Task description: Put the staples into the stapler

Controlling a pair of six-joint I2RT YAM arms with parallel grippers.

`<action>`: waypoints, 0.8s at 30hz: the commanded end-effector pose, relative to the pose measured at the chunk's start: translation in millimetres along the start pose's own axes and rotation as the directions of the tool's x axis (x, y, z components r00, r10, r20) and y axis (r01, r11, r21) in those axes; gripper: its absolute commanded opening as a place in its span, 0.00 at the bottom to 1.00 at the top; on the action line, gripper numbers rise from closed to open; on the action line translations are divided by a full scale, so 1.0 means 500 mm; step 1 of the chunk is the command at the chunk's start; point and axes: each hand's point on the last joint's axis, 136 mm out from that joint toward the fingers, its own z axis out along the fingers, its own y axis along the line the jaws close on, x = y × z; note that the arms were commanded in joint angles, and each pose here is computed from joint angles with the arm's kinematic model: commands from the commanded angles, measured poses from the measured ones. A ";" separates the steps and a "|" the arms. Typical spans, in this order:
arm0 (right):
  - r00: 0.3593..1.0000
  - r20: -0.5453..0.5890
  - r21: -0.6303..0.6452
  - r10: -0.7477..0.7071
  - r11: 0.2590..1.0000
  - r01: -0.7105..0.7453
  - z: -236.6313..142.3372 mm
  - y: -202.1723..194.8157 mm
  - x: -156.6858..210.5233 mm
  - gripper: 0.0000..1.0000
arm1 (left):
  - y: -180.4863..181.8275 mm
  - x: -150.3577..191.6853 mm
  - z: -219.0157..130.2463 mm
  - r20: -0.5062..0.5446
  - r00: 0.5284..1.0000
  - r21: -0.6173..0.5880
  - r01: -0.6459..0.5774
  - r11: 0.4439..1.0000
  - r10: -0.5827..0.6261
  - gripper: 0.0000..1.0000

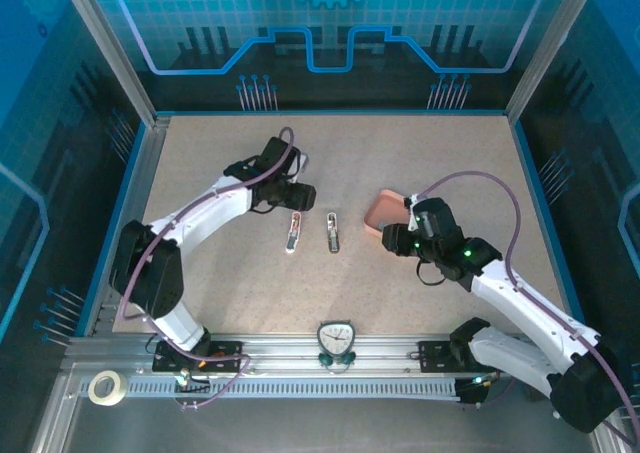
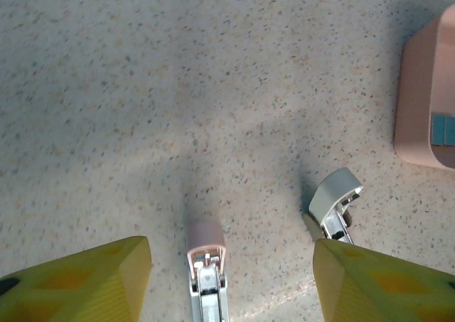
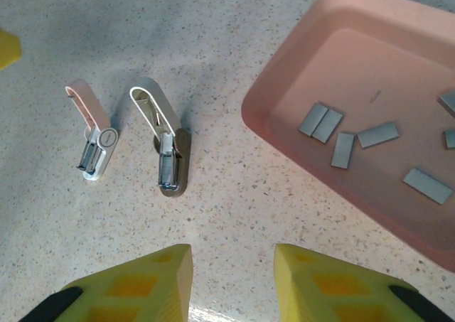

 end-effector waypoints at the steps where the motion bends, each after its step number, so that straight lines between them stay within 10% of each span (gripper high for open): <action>1: 0.999 0.034 -0.051 -0.039 0.998 0.041 -0.012 0.035 -0.027 0.36 | -0.036 0.008 0.025 -0.072 0.985 0.144 -0.144 0.979 0.156 0.63; 8: 0.998 0.037 -0.053 -0.050 0.997 0.052 -0.011 0.038 -0.028 0.37 | -0.053 0.016 0.069 -0.140 0.923 0.270 -0.311 0.911 0.357 0.65; 24: 0.997 0.043 -0.032 -0.062 0.997 0.063 -0.017 0.029 -0.027 0.38 | -0.035 0.071 0.095 -0.277 0.876 0.429 -0.255 0.867 0.395 0.69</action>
